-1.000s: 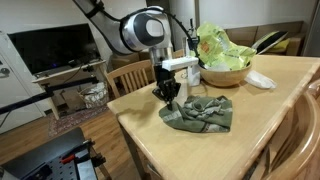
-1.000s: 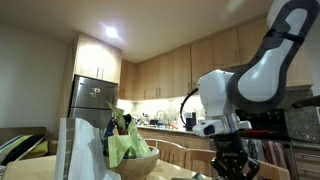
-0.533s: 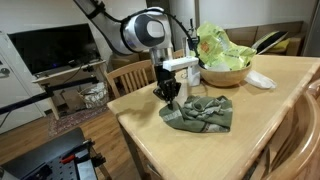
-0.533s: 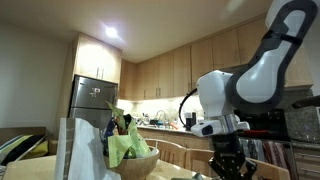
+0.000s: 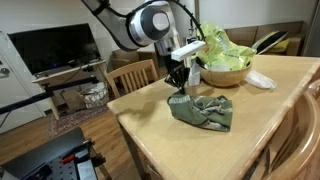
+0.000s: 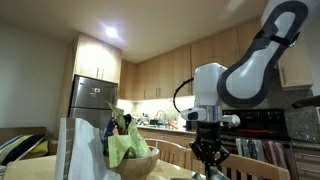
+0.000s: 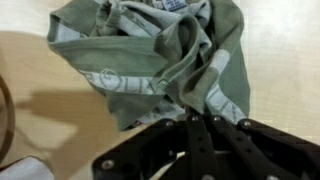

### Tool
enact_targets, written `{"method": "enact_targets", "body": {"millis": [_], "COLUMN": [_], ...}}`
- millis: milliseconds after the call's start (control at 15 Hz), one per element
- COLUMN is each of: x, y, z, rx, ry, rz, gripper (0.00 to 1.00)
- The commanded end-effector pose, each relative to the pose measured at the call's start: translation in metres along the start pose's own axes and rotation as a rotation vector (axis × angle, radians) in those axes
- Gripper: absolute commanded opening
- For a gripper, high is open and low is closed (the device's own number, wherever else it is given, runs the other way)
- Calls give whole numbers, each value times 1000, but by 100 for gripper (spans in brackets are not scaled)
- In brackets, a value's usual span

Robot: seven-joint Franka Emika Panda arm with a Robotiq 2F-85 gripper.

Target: Move the green towel to the right then fold the green towel

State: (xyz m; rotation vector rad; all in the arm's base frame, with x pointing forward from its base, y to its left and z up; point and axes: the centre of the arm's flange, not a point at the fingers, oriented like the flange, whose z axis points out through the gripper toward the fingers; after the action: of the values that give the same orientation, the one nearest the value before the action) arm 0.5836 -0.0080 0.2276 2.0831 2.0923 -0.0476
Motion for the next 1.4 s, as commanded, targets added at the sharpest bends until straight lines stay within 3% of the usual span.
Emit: {"method": "enact_targets", "body": {"millis": [0,533,667,1133,1333], "x": [-2,-15,-26,-21,-17], "y": [14,50,39,52,50], "z": [7,33,24,39,50], "rx": [-98,-322,-280,-292,-238], "ry": [1,-66,-47,-74,-56], "rz": [70,365,331,357,337], "gripper": [1,1,3,1,1]}}
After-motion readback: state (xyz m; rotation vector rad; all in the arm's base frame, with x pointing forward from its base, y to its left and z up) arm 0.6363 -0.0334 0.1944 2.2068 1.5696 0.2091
